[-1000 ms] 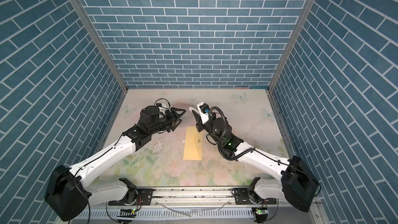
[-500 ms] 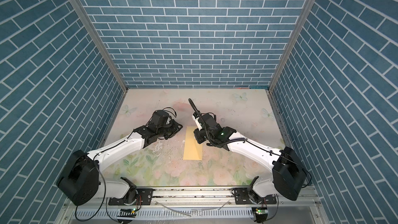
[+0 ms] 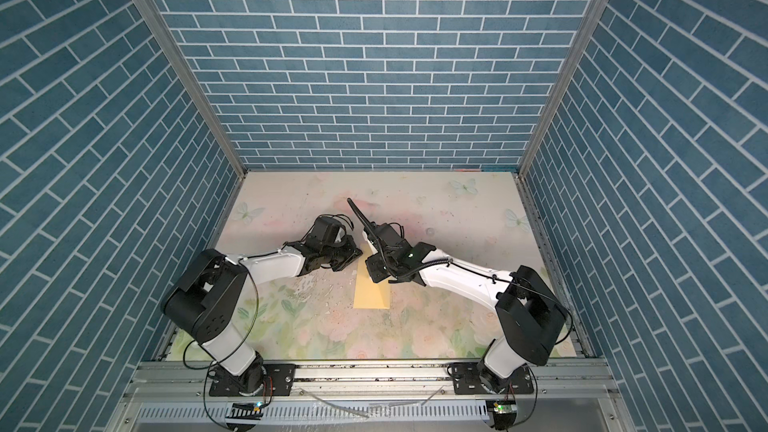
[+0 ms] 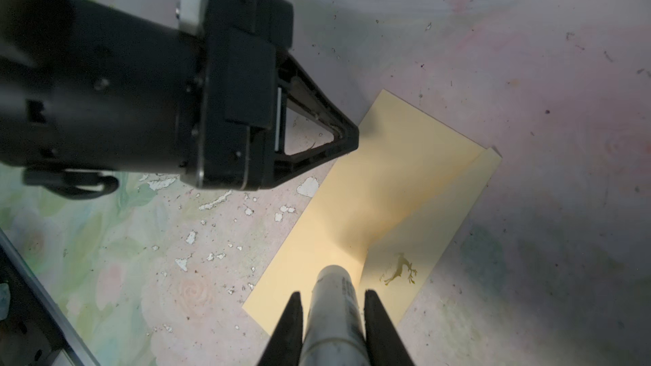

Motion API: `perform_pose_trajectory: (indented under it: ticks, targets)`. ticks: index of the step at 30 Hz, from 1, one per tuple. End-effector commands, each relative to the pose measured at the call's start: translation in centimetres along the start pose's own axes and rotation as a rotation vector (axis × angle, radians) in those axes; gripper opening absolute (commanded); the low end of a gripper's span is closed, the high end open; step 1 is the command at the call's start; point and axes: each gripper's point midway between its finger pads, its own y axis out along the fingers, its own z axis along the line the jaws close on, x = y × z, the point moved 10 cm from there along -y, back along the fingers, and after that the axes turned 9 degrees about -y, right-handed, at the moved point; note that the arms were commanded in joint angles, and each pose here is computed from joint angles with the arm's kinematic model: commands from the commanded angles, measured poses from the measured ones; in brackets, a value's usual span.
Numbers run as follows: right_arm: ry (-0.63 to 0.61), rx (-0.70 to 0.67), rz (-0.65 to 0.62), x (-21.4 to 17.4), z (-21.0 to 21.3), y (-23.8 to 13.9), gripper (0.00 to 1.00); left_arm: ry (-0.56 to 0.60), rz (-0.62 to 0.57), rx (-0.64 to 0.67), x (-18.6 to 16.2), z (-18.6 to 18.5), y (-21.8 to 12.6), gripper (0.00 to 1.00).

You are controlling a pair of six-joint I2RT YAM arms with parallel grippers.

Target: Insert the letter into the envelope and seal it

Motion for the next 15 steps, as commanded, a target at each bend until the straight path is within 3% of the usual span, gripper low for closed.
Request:
perform_pose_trajectory:
  ticks: [1, 15]
  targets:
    - [0.034, -0.004, -0.054, 2.1, 0.6, -0.1, 0.0, -0.006, 0.014, -0.038, 0.4, -0.6, 0.9, 0.0]
    - [-0.001, -0.108, 0.036, 2.1, 0.0, 2.4, 0.0, -0.015, 0.018, 0.067, 0.2, 1.7, 2.7, 0.0]
